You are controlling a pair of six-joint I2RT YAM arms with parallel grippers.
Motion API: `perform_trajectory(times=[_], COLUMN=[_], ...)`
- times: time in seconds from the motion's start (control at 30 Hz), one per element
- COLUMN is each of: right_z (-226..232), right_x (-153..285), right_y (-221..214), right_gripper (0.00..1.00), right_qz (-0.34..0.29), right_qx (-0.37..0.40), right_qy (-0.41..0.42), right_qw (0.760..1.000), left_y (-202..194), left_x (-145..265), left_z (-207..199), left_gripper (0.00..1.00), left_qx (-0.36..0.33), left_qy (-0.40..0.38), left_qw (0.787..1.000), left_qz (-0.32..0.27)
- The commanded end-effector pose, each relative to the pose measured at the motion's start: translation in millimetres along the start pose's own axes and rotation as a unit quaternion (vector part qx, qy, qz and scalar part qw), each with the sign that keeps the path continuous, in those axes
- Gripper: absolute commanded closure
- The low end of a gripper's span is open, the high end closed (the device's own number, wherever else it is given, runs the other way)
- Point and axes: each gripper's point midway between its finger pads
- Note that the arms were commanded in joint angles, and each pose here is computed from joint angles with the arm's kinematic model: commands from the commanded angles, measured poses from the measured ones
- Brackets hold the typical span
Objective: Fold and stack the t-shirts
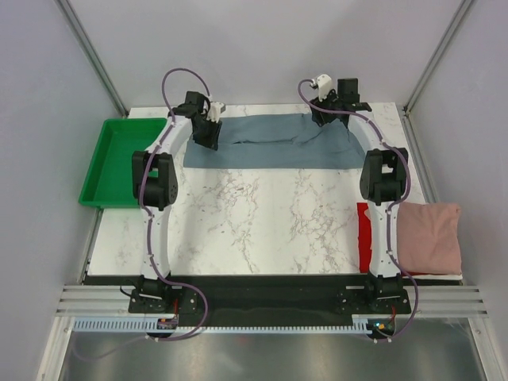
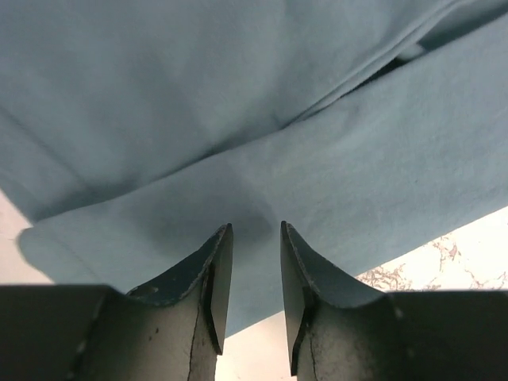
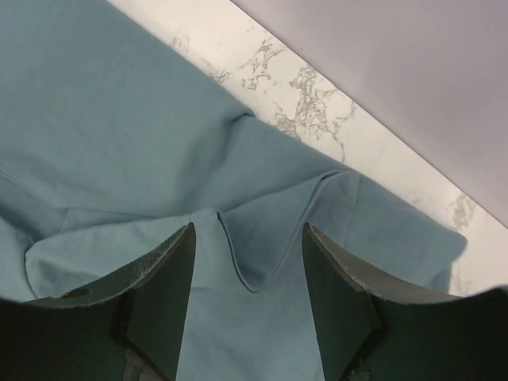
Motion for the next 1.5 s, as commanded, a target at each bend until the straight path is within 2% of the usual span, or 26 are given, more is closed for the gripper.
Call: perform_trajectory(times=[0.0,0.33,0.43,0.57,0.87,0.9,1.0,1.13,1.17,1.2,1.47], right_z=[5,17,17,22,27,28,28,28,29,28,41], right_x=[-10,-24,-27,-31,-24,-25,-25,-24,-24,-23,-30], right_y=[17,4,3,3,-6,-7,-6,-2,0,1,28], right_gripper=[0.36,0.37,0.41,0.54,0.54,0.56,0.7,0.95,0.98,1.0,1.0], right_qz=[-0.03,-0.028,-0.03,-0.032,-0.013,-0.013,-0.015,-0.021,-0.022,-0.023,-0.06], right_qx=[-0.008,-0.031,-0.037,-0.048,-0.048,-0.049,-0.053,-0.054,-0.052,-0.052,-0.024], right_qy=[0.027,0.056,0.06,0.072,0.083,0.085,0.088,0.091,0.092,0.091,0.1], right_qw=[0.999,0.998,0.997,0.996,0.995,0.995,0.995,0.994,0.994,0.994,0.993], left_y=[-20,-38,-38,-38,-39,-39,-38,-38,-38,-39,-38], left_x=[-12,-26,-27,-28,-28,-28,-28,-27,-27,-27,-28], left_z=[-2,-4,-6,-5,-4,-4,-5,-4,-4,-4,-5], left_gripper=[0.62,0.61,0.61,0.62,0.61,0.61,0.61,0.61,0.61,0.61,0.61], left_qx=[0.002,-0.009,-0.012,-0.016,-0.018,-0.018,-0.019,-0.022,-0.021,-0.022,-0.023], left_qy=[-0.002,0.003,0.004,0.007,0.011,0.012,0.012,0.014,0.015,0.014,0.014], left_qw=[1.0,0.998,0.998,0.998,0.998,0.998,0.998,0.998,0.998,0.998,0.998], left_qz=[0.029,0.058,0.061,0.061,0.064,0.065,0.063,0.064,0.064,0.065,0.065])
Point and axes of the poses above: each gripper's point midway between its finger pads, its own x axis back along the fingers, its own z axis along the line the jaws close on, y = z × x, and after that the axes turned 3 degrees about -x, right-handed
